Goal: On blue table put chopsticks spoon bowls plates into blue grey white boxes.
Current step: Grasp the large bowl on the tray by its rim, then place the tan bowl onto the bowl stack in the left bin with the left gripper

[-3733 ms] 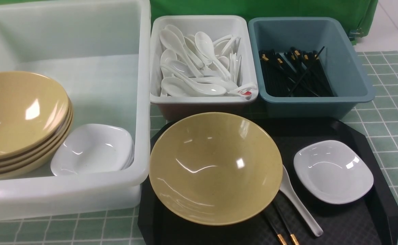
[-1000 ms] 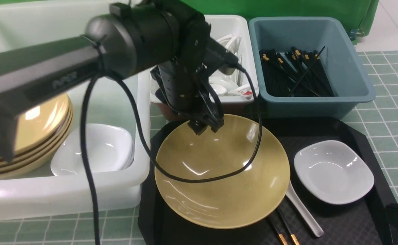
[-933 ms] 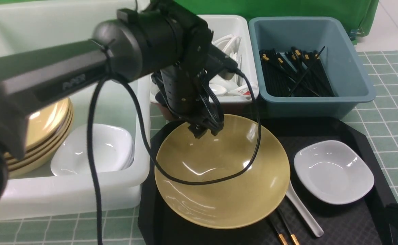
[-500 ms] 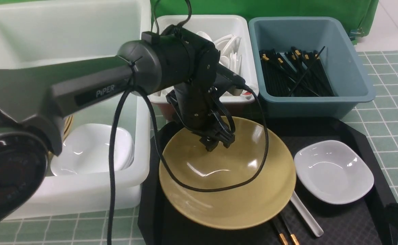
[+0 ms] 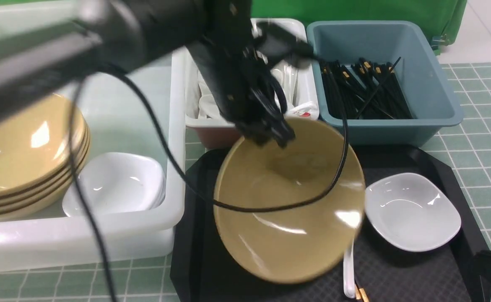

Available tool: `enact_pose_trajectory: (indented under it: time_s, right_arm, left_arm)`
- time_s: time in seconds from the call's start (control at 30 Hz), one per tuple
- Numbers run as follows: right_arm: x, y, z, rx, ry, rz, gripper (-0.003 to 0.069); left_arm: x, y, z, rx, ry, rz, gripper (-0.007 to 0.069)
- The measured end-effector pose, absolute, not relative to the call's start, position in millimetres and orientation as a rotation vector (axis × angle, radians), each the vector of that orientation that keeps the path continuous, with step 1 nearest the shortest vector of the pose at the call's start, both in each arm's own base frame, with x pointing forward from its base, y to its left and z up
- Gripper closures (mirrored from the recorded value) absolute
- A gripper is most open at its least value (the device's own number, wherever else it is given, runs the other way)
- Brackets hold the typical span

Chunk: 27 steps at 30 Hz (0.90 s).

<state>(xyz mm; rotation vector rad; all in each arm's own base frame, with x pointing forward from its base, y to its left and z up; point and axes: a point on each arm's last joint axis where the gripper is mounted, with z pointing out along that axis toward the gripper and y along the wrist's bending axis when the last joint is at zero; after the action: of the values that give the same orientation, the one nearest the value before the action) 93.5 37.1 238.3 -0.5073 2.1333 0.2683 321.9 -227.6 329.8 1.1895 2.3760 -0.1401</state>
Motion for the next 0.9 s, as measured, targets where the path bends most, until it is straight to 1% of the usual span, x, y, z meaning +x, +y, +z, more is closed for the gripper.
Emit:
enact_pose_trajectory:
  time_s: [0.1,0.13,0.17,0.27,0.3,0.33,0.37,0.4,0.43,0.5,0.57,0.6,0.63,0.67,0.7,0.73,0.77,0.8,0.83,0.9]
  right_arm:
    - [93,37,238,-0.507,2.133,0.268,0.061]
    - [93,37,238,-0.507,2.133,0.268,0.061]
    - [93,37,238,-0.507,2.133,0.268,0.061]
    - [93,37,238,-0.507,2.133,0.268,0.061]
    - [93,37,238,-0.507,2.133,0.268,0.061]
    - [93,37,238,-0.507,2.133,0.268,0.0609]
    - [93,37,238,-0.507,2.133,0.268,0.0608]
    - [93,37,238,-0.507,2.133,0.268,0.0608]
    - [93,37,238,-0.507,2.133,0.268,0.0607]
    - [93,37,238,-0.507,2.133,0.268,0.0606]
    - [93,37,238,-0.507,2.133,0.268,0.0604]
    - [93,37,238,-0.507,2.133,0.268,0.0604]
    - [93,37,238,-0.507,2.133,0.268,0.0604]
    - [93,37,238,-0.507,2.133,0.268,0.0603]
    - [93,37,238,-0.507,2.133,0.268,0.0601]
    - [93,37,238,-0.507,2.133,0.268,0.0601]
    - [93,37,238,-0.507,2.133,0.268,0.0601]
    - [93,37,238,-0.507,2.133,0.268,0.06]
    - [93,37,238,-0.507,2.133,0.268,0.0598]
    - [93,37,238,-0.507,2.133,0.268,0.0596]
  left_arm:
    - [314,-204,369,1.075,2.285,-0.207,0.0619]
    - [314,-203,372,1.065,2.279,-0.215,0.0619]
    - [311,-185,391,0.983,2.239,-0.232,0.0619]
    - [311,-142,417,0.813,2.217,-0.205,0.0619]
    - [315,-112,426,0.703,2.23,-0.168,0.0619]
    - [314,-107,428,0.684,2.229,-0.161,0.0619]
    - [317,-68,436,0.53,2.252,-0.109,0.0619]
    - [317,-58,437,0.485,2.259,-0.094,0.0619]
    - [319,-21,439,0.323,2.281,-0.05,0.0619]
    - [317,34,435,0.068,2.315,-0.013,0.0619]
    - [312,70,424,-0.12,2.34,-0.03,0.0619]
    - [311,73,423,-0.141,2.343,-0.044,0.0619]
    - [306,93,412,-0.253,2.365,-0.07,0.0618]
    - [302,104,403,-0.322,2.379,-0.1,0.0617]
    - [298,114,393,-0.389,2.391,-0.14,0.0618]
    - [297,116,390,-0.408,2.398,-0.146,0.0618]
    - [294,123,375,-0.465,2.419,-0.176,0.0618]
    - [293,124,375,-0.469,2.418,-0.177,0.0618]
    - [291,128,360,-0.51,2.442,-0.182,0.0618]
    - [289,131,344,-0.547,2.468,-0.164,0.0617]
